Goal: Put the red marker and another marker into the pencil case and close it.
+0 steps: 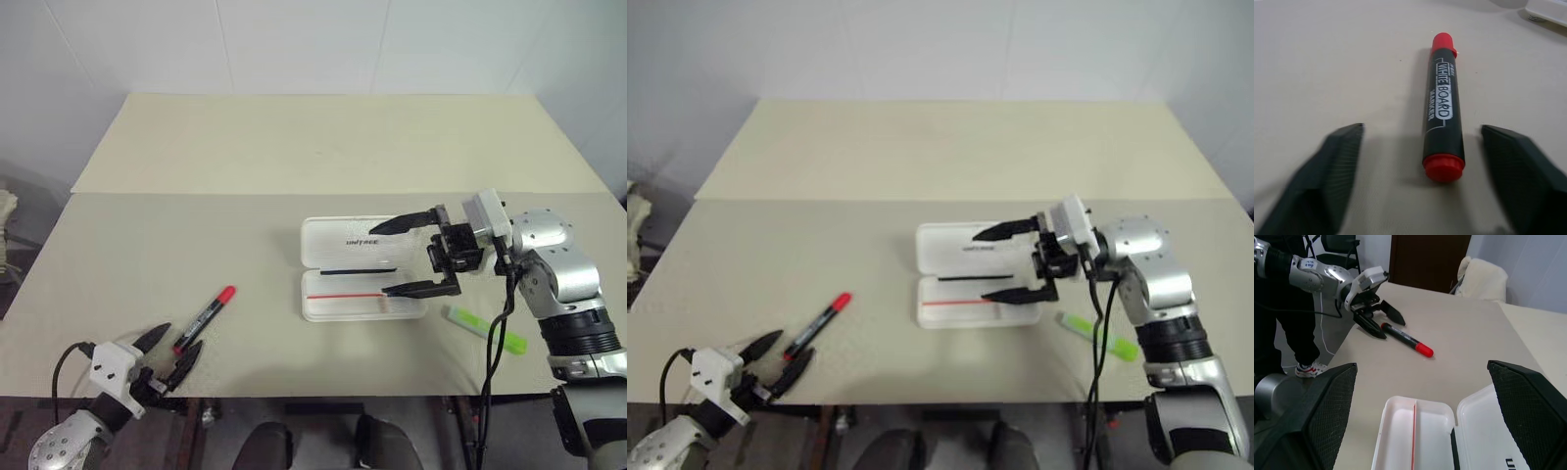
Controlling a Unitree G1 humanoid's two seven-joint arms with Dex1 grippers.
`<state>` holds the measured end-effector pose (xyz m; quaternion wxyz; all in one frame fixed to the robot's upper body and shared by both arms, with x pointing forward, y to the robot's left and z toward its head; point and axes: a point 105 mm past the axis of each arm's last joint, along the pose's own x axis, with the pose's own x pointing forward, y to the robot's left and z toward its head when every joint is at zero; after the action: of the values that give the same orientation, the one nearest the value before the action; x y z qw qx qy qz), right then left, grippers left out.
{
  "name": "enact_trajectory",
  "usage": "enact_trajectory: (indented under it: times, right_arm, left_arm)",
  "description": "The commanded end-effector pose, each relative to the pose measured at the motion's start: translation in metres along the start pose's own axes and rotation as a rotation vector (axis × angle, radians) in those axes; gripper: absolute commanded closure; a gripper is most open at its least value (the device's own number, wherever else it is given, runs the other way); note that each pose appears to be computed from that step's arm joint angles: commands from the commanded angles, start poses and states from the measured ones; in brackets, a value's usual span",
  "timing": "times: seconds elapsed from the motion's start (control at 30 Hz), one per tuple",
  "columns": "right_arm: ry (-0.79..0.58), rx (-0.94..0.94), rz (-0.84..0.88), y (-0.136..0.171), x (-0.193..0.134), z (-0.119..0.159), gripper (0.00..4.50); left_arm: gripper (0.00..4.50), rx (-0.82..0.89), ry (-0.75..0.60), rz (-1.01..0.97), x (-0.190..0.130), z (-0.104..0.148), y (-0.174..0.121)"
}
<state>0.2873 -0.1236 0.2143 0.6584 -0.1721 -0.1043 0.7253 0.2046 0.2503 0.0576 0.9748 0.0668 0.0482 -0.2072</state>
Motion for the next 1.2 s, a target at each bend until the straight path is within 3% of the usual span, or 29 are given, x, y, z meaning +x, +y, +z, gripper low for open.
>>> enact_trajectory:
  times: [0.03,0.23,0.4,0.67,0.9,1.2]
  right_arm:
    - [-0.015,-0.045,0.026,0.005,-0.003,0.013,0.0]
    - [-0.018,-0.037,0.019,0.006,-0.001,0.011,0.0]
    - [-0.019,-0.033,0.011,0.006,0.0,0.009,0.0]
    - [-0.007,-0.026,-0.036,0.0,-0.008,0.004,0.0]
    - [0.004,-0.035,-0.128,-0.001,-0.02,0.006,0.0]
    - [0.065,-0.024,-0.251,0.017,-0.045,0.008,0.0]
  left_arm:
    - [1.92,-0.035,0.036,-0.05,0.007,-0.009,-0.013]
    - [3.85,-0.012,0.016,-0.059,0.011,0.007,-0.017]
    - [3.86,-0.001,-0.082,-0.05,0.008,0.033,-0.018]
    - [3.86,0.051,-0.195,-0.274,0.002,0.077,-0.037]
    - [3.86,0.16,-0.142,-0.491,0.017,0.082,-0.043]
    - [3.86,0.283,-0.13,-0.664,0.073,0.08,-0.059]
